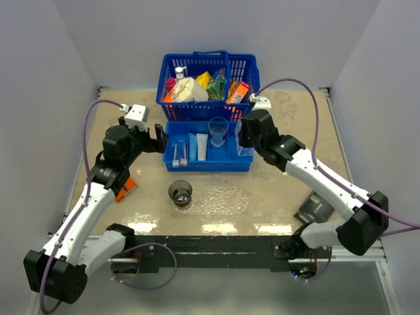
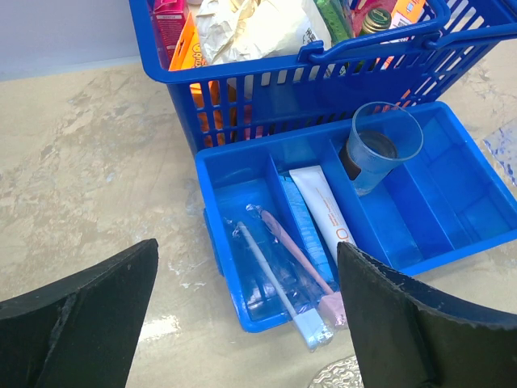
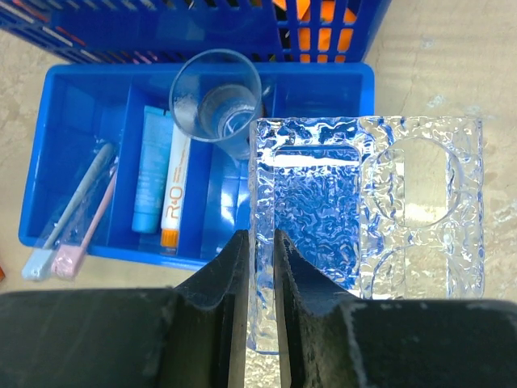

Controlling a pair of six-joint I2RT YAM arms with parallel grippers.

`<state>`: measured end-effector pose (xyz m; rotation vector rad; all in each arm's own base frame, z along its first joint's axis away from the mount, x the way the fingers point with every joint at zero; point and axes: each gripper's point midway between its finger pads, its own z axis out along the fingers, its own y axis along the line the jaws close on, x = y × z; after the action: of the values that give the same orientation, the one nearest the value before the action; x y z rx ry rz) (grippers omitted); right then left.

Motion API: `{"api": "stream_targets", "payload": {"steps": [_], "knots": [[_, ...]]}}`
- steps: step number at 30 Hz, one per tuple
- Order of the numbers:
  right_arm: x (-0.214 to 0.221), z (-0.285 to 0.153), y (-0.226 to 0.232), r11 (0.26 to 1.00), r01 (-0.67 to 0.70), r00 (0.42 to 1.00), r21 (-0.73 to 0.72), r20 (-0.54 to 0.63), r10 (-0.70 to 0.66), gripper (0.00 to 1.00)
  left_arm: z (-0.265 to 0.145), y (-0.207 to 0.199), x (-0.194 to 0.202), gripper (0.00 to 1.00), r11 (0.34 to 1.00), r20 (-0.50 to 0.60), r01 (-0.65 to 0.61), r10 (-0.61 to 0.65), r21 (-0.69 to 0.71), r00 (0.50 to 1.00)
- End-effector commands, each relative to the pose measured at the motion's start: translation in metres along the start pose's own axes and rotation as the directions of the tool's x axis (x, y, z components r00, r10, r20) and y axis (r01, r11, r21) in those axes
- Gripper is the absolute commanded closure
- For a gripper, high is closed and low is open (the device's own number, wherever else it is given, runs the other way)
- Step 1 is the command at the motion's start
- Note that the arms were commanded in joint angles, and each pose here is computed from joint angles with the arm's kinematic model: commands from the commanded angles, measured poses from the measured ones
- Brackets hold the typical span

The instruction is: Prepare toiletry sets of a toothbrush and toothpaste on the tray

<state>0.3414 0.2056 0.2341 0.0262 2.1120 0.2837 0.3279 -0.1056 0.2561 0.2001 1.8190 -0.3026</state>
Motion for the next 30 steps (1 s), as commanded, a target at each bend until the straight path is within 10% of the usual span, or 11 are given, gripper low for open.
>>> {"api": "stream_targets", "payload": {"steps": [1,30], "knots": [[-0.009,-0.021,0.017,1.0,-0.001,0.999,-0.003,0.05,0.001,1.0,0.0,-0.002,-0.009,0.04,1.0,0.04,-0.007,0.007,0.005,0.999],[0.141,-0.062,0.113,0.989,0.023,0.99,-0.145,-0.134,-0.042,1.0,-0.002,-0.004,-0.012,0.04,1.0,0.051,-0.012,0.011,0.005,0.999]]}}
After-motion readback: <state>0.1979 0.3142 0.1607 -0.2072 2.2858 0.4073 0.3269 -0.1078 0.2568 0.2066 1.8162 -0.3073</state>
